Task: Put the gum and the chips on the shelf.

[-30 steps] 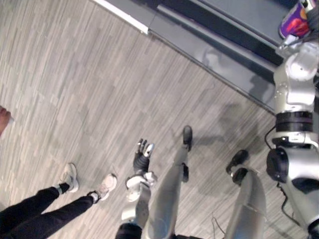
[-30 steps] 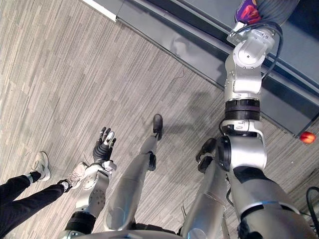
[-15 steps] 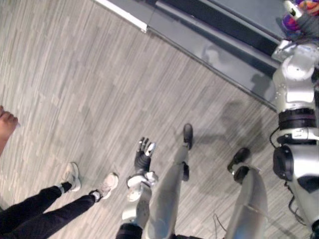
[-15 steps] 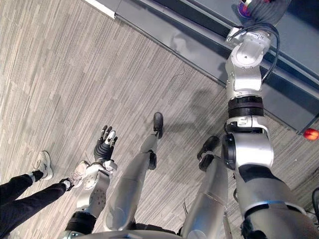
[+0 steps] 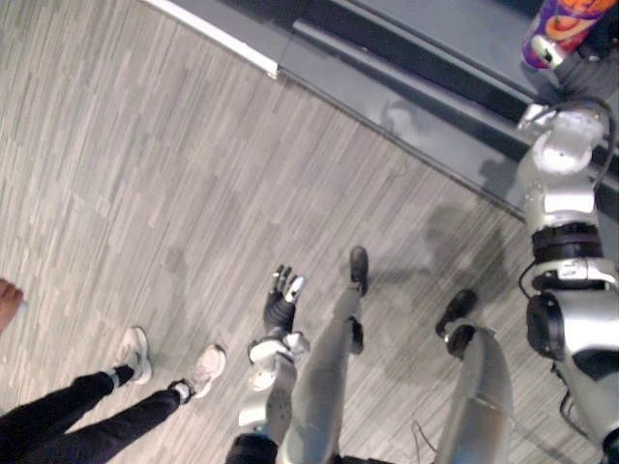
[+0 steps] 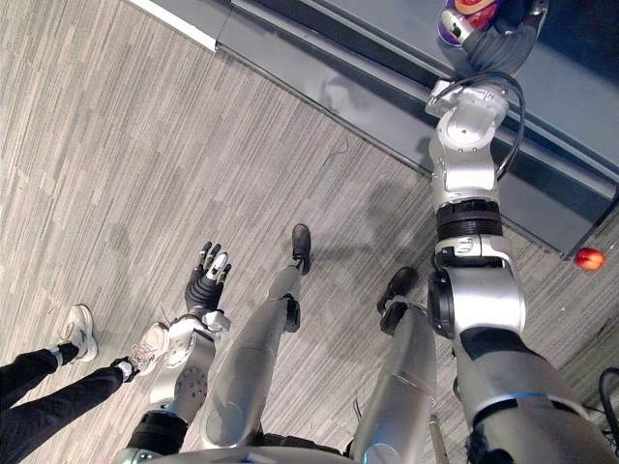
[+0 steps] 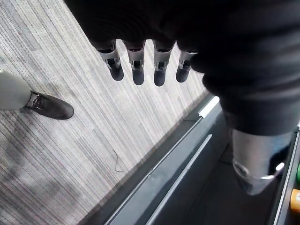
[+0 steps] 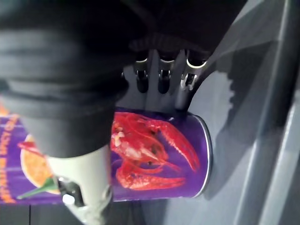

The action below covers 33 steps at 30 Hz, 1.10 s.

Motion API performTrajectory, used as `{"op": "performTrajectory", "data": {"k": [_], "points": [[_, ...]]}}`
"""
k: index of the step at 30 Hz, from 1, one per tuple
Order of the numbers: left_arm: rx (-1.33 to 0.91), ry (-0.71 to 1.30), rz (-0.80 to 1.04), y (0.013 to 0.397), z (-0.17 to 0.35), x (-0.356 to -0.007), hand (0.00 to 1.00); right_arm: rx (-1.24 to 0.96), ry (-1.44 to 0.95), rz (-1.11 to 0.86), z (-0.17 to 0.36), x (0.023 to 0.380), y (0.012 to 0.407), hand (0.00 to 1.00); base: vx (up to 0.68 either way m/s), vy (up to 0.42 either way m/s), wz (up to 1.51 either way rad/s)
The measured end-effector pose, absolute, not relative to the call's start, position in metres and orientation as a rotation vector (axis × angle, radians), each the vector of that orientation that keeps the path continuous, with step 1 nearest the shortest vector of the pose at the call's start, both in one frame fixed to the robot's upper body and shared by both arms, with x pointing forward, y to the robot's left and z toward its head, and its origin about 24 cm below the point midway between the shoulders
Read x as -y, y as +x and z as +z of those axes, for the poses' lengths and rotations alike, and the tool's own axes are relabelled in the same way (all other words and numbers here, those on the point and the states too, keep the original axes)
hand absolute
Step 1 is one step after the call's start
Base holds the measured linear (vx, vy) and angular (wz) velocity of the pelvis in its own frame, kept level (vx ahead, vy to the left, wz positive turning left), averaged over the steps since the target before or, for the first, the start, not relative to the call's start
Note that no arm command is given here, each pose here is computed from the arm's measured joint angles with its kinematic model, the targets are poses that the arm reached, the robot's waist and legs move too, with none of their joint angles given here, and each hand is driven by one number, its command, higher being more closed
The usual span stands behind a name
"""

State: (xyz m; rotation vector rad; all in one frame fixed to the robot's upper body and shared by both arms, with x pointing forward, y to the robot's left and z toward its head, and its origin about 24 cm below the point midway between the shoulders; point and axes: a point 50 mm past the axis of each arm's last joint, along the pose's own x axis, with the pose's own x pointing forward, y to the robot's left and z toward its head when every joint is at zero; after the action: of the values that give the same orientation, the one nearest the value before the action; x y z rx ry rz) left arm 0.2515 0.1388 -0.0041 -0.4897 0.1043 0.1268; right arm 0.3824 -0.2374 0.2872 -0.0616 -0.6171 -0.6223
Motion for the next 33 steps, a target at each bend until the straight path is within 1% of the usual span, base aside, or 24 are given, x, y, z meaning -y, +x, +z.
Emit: {"op": "performTrajectory", "data": {"k": [3, 4, 8, 11, 13, 15, 17, 19, 23, 26, 28, 30, 33], "points": [[-0.130, -0.485, 0.129, 0.250, -0.010, -0.138, 0.00, 0.561, -0.065, -0.599, 0.266, 0.232, 0.386, 0.00, 0.02, -0.043, -0.17], [-0.146, -0.483, 0.133, 0.249, -0.013, -0.139, 0.00, 0.525, -0.078, -0.575, 0.249, 0.228, 0.387, 0.00, 0.02, -0.046, -0.23], [-0.207, -0.472, 0.134, 0.244, -0.027, -0.139, 0.00, 0.426, -0.070, -0.530, 0.208, 0.212, 0.388, 0.00, 0.03, -0.043, -0.19], [-0.245, -0.458, 0.139, 0.240, -0.036, -0.141, 0.00, 0.340, -0.051, -0.490, 0.167, 0.202, 0.378, 0.00, 0.04, -0.053, -0.19], [-0.339, -0.435, 0.167, 0.231, -0.056, -0.145, 0.00, 0.217, -0.035, -0.462, 0.122, 0.194, 0.365, 0.00, 0.08, -0.064, -0.24], [-0.396, -0.408, 0.197, 0.224, -0.068, -0.151, 0.00, 0.157, -0.016, -0.446, 0.099, 0.188, 0.354, 0.00, 0.07, -0.046, -0.21], [-0.486, -0.360, 0.235, 0.212, -0.086, -0.161, 0.00, 0.085, 0.010, -0.407, 0.070, 0.177, 0.337, 0.00, 0.07, -0.032, -0.21], [-0.567, -0.313, 0.258, 0.199, -0.101, -0.168, 0.00, 0.024, 0.015, -0.383, 0.048, 0.175, 0.322, 0.00, 0.07, 0.002, -0.30], [-0.723, -0.222, 0.331, 0.174, -0.125, -0.193, 0.00, -0.136, -0.035, -0.351, -0.002, 0.183, 0.282, 0.00, 0.11, 0.051, -0.22], [-0.875, -0.143, 0.371, 0.139, -0.143, -0.209, 0.00, -0.288, -0.064, -0.338, -0.042, 0.196, 0.237, 0.00, 0.13, 0.078, -0.33], [-0.903, -0.130, 0.376, 0.132, -0.146, -0.211, 0.00, -0.337, -0.070, -0.338, -0.053, 0.201, 0.222, 0.00, 0.12, 0.067, -0.22], [-0.940, -0.131, 0.413, 0.118, -0.150, -0.217, 0.00, -0.435, -0.079, -0.311, -0.073, 0.203, 0.196, 0.00, 0.13, 0.078, -0.22], [-0.970, -0.128, 0.433, 0.108, -0.153, -0.220, 0.00, -0.563, -0.067, -0.273, -0.097, 0.203, 0.169, 0.00, 0.08, 0.049, -0.13]]}}
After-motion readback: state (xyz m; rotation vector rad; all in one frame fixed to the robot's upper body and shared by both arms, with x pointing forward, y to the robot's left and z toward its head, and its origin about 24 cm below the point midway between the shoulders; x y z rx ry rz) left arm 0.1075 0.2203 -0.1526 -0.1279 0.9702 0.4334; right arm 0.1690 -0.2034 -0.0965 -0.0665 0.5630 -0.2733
